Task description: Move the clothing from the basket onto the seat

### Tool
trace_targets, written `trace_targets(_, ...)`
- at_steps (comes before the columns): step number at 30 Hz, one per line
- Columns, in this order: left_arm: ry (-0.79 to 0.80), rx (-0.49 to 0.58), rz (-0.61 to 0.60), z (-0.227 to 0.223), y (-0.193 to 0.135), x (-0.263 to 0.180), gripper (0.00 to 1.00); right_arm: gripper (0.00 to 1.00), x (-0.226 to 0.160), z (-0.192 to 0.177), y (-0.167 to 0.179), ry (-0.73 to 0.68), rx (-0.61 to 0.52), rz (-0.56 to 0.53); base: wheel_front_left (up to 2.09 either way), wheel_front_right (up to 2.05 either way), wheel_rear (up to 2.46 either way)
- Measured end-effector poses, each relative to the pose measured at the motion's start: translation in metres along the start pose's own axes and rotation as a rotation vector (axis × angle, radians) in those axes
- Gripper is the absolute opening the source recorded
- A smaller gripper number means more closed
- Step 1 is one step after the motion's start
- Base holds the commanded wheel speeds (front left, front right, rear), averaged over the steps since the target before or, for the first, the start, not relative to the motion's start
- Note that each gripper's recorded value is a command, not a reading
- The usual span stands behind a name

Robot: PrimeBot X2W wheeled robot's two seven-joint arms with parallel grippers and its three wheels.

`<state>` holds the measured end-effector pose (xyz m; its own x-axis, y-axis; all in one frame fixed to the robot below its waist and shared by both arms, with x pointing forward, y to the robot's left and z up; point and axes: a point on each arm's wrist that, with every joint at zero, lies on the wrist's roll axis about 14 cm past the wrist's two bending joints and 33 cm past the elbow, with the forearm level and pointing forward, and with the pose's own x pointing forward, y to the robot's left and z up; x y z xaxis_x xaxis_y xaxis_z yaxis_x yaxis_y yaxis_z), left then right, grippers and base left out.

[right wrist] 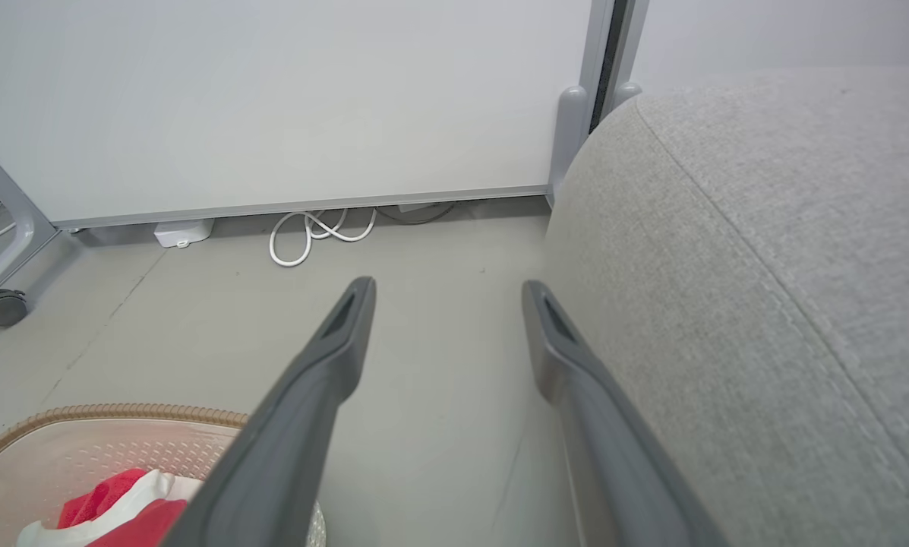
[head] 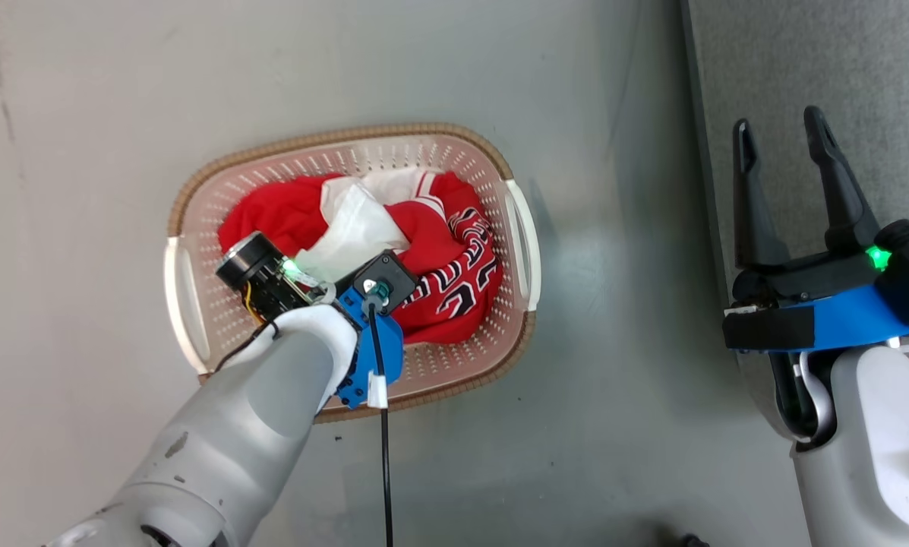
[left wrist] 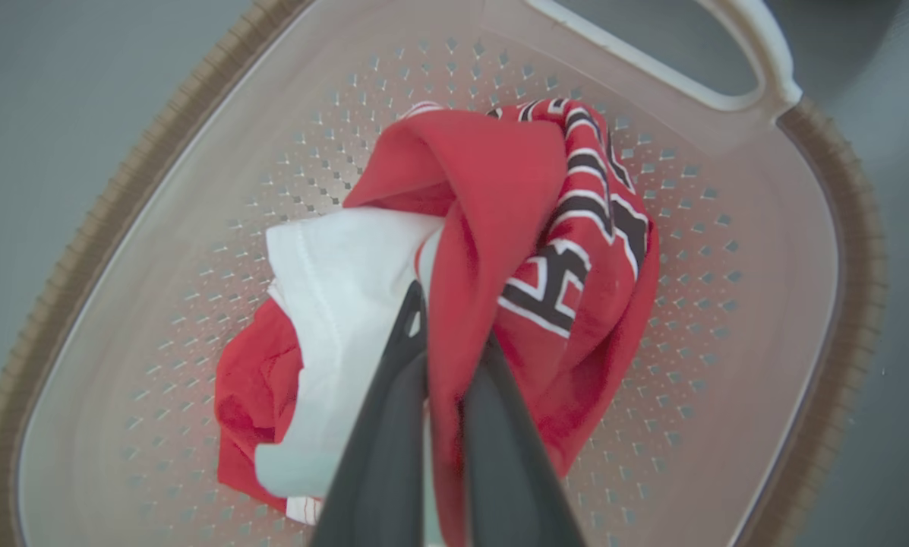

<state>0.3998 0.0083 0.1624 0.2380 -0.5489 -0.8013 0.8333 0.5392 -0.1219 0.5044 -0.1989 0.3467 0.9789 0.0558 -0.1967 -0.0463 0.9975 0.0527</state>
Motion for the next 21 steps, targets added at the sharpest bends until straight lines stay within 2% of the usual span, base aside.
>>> trace_targets(6, -0.091, -0.003, 0.018, 0.024, -0.007, -0.022, 0.0, 1.0, -0.009, 0.019, 0.007, -0.031, 0.001, 0.016, 0.0, 0.0, 0.0)
trace_targets(12, -0.213, -0.049, 0.047, 0.058, -0.012, -0.047, 0.0, 1.0, -0.022, 0.038, 0.012, -0.059, -0.001, 0.025, 0.0, 0.0, 0.0)
trace_targets(21, -0.374, -0.085, 0.121, 0.109, -0.005, -0.09, 0.0, 1.0, -0.045, 0.063, 0.022, -0.1, 0.003, 0.044, 0.0, 0.0, 0.0)
